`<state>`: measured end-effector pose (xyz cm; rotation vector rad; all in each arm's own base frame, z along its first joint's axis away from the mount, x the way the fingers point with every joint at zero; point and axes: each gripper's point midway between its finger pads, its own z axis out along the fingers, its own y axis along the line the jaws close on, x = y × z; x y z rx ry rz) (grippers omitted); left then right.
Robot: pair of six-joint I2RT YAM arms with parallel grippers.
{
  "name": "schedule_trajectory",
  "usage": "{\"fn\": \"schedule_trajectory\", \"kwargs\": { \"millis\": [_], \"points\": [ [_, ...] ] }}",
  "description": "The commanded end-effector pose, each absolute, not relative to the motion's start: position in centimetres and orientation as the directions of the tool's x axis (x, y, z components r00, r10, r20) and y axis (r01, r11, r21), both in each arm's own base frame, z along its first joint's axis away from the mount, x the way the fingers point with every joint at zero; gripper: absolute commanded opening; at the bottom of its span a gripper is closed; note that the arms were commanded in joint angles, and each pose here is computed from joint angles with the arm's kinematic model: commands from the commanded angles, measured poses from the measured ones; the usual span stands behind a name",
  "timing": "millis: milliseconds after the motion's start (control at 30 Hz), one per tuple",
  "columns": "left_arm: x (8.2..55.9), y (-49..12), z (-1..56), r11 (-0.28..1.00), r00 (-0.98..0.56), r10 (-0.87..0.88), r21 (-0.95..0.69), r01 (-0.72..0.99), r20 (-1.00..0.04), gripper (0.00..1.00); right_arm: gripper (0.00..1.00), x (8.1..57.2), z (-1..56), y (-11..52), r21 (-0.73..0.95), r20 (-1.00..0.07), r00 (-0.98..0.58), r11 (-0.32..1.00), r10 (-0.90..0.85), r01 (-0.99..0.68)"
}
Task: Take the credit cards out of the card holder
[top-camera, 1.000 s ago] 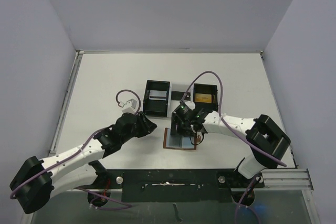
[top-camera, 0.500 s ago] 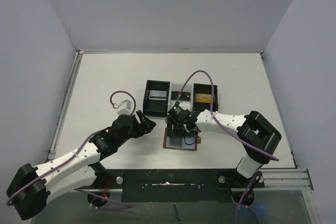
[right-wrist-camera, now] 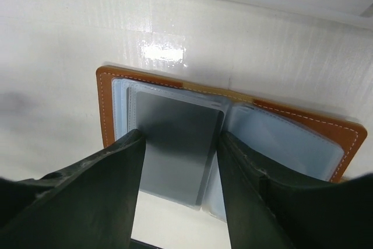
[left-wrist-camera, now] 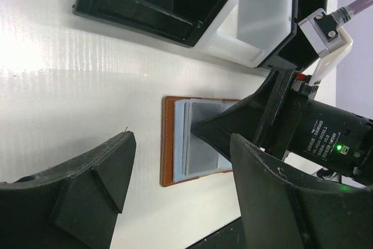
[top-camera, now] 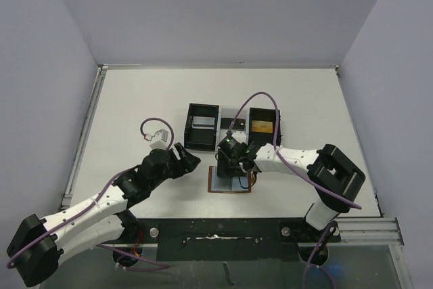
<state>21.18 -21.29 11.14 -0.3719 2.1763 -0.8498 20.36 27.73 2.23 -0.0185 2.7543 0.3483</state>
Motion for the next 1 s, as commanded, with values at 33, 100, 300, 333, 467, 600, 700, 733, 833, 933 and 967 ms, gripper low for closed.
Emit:
{"fn": "schedule_trajectory", "kwargs": {
  "millis": [33,100,300,333,467,600,700,733,833,933,967],
  "points": [
    [21.4,-23.3,12.5,0.682,-0.687,-0.481,-0.725,0.098,-0.545,0.65,0.48,20.2,3.0,29.1,0.414,-0.35,-0.933,0.907,0.083,-0.075],
    [21.1,-23.9,12.5,0.669,-0.702,-0.465,-0.734,0.121,-0.54,0.65,0.48,20.2,3.0,29.2,0.458,-0.348,-0.933,0.885,0.088,-0.088],
    [20.1,-25.5,11.6,0.619,-0.757,-0.428,-0.77,0.153,-0.494,0.65,0.4,19.9,2.0,28.3,0.486,-0.312,-0.942,0.872,0.124,-0.046],
    [20.0,-25.5,11.3,0.619,-0.763,-0.424,-0.771,0.149,-0.488,0.64,0.41,19.9,1.9,27.9,0.462,-0.314,-0.941,0.886,0.127,-0.035],
    [20.1,-24.6,10.7,0.633,-0.751,-0.472,-0.771,0.077,-0.462,0.62,0.55,20.1,1.9,26.9,0.358,-0.343,-0.934,0.933,0.1,-0.032],
    [20.5,-22.2,9.7,0.658,-0.701,-0.55,-0.752,-0.028,-0.454,0.62,0.61,20.0,1.6,27.0,0.301,-0.362,-0.931,0.951,0.051,-0.065],
    [20.6,-20.9,9.6,0.681,-0.676,-0.567,-0.73,-0.063,-0.471,0.63,0.65,20.3,1.9,27.2,0.231,-0.382,-0.924,0.97,0.013,-0.082],
    [20.5,-20.7,9.7,0.684,-0.673,-0.568,-0.727,-0.066,-0.473,0.63,0.66,20.4,2.0,27.3,0.208,-0.388,-0.922,0.974,-0.001,-0.088],
    [20.5,-20.3,9.8,0.688,-0.664,-0.574,-0.722,-0.074,-0.479,0.65,0.67,20.6,2.0,27.4,0.157,-0.397,-0.918,0.983,-0.022,-0.092],
    [20.6,-20.2,10.0,0.689,-0.661,-0.573,-0.721,-0.068,-0.485,0.65,0.66,20.5,1.8,27.3,0.1,-0.397,-0.917,0.992,-0.036,-0.083],
    [20.5,-20.2,10.1,0.691,-0.662,-0.569,-0.72,-0.064,-0.487,0.65,0.65,20.5,1.8,27.3,0.08,-0.404,-0.914,0.994,-0.04,-0.079]
  ]
}}
